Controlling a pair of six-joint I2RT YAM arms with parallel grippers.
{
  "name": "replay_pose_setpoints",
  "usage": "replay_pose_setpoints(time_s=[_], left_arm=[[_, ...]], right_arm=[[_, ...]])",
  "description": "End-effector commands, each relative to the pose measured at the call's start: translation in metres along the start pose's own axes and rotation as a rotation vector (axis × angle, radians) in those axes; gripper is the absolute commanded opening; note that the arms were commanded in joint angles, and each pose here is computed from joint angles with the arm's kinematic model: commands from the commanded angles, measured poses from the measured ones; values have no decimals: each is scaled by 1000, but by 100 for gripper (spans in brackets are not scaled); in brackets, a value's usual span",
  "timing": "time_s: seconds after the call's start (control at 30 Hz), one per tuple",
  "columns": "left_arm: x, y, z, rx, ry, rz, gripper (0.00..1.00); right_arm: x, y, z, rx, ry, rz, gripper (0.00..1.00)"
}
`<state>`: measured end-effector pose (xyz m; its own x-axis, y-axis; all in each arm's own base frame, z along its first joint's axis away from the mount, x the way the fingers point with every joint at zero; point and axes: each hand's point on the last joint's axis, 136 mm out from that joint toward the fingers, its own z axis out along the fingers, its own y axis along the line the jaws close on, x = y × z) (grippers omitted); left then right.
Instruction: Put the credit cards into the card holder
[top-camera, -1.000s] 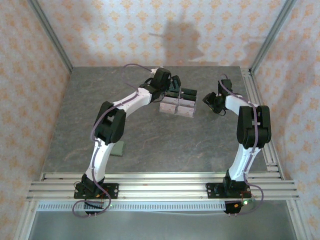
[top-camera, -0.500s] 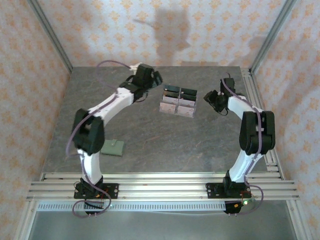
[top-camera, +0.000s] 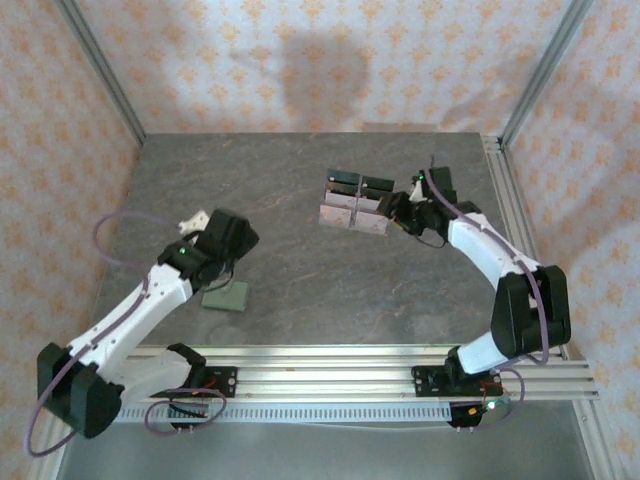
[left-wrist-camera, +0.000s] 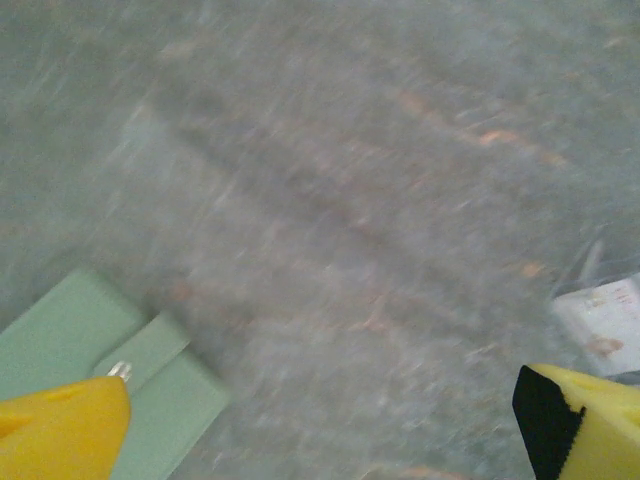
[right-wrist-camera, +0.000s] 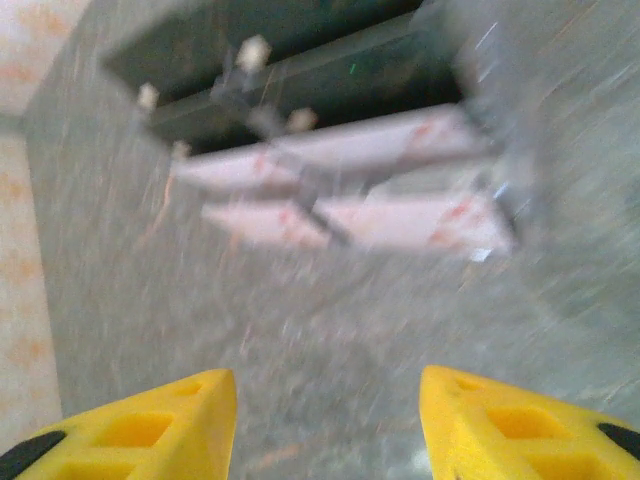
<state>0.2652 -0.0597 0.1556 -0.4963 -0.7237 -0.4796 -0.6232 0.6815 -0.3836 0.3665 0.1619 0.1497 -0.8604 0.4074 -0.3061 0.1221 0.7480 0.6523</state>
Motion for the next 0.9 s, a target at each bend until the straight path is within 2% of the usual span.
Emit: replay_pose_setpoints(time_s=[0.0, 0.2, 0.47, 0.87], left_arm=[[17, 47, -3, -88, -5, -191, 100], [37, 83, 11, -84, -14, -384, 95], [47, 104, 32, -108, -43, -541, 93], [47, 114, 65, -145, -35, -581, 91]], right_arm=[[30, 19, 1, -35, 43, -35, 51], [58, 42, 11, -47, 93, -97, 51], [59, 49, 17, -44, 97, -112, 51], [57, 49, 25, -36, 111, -115, 51]])
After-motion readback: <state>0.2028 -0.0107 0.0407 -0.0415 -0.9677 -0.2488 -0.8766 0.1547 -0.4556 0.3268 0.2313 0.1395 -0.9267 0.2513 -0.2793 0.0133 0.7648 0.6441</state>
